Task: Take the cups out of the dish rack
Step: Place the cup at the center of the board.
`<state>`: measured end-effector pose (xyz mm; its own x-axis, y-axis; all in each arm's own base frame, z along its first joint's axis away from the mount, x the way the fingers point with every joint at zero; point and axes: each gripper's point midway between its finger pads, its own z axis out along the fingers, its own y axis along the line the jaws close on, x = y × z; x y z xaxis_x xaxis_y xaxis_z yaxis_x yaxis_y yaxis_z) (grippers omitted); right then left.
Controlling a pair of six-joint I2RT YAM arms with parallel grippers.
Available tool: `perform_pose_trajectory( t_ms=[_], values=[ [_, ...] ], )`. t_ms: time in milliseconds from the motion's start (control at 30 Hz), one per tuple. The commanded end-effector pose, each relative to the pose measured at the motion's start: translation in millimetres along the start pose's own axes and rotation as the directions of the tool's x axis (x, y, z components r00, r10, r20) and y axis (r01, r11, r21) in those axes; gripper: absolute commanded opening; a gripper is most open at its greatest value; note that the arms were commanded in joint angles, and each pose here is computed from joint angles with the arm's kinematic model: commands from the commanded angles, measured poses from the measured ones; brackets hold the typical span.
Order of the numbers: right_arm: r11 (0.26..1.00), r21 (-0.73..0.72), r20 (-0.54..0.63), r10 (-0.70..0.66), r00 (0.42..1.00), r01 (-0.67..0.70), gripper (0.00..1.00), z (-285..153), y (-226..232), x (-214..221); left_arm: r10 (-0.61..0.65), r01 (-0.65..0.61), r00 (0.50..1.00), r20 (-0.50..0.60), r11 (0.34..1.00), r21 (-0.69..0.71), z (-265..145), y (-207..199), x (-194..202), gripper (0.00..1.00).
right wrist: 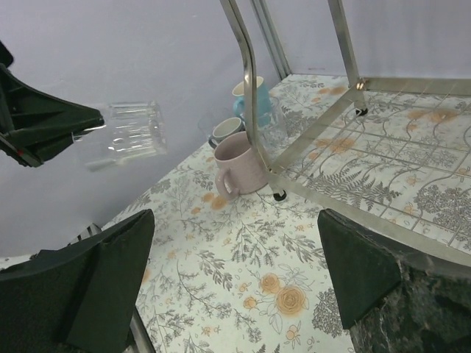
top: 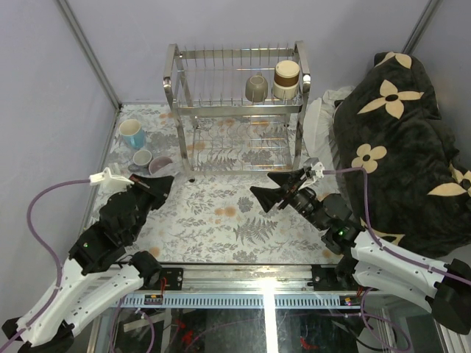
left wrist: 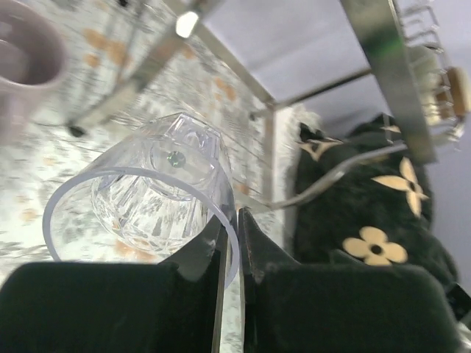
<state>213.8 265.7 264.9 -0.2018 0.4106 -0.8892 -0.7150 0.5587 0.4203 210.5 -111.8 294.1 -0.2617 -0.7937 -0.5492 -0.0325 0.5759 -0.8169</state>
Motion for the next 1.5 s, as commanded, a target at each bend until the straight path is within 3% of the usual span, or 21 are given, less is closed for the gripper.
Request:
perform_pose_trajectory(
  t_ms=[0,267,633,1100,1367,1467],
  values=[
    [0.999,0.023,0.034,-0.034,0.999,0.033,1.00,0,-3,-11,0.147,-0.121,0.984,0.102,0.967,-0.224,-19,40,-37,0.00],
    [1.000,0.025,-0.006,-0.018,1.000,0.018,1.00,2,-7,4,0.314,-0.295,0.949,-0.017,0.872,-0.391,-6,64,-25,0.00],
    [1.000,0.021,-0.034,-0.008,0.999,0.008,1.00,6,-8,14,0.373,-0.324,0.928,-0.007,0.798,-0.509,25,76,-39,0.00],
    [0.999,0.035,-0.052,-0.014,0.999,0.016,1.00,7,-12,20,0.222,-0.177,0.975,-0.029,0.682,-0.710,76,176,-93,0.00],
    [0.999,0.032,-0.064,-0.006,0.998,0.008,1.00,8,-13,25,0.089,-0.057,0.996,-0.002,0.612,-0.788,83,239,-114,0.00],
    [1.000,0.022,-0.073,-0.002,0.997,0.003,1.00,10,-11,28,0.108,-0.064,0.994,-0.004,0.561,-0.825,83,256,-121,0.00]
  ],
)
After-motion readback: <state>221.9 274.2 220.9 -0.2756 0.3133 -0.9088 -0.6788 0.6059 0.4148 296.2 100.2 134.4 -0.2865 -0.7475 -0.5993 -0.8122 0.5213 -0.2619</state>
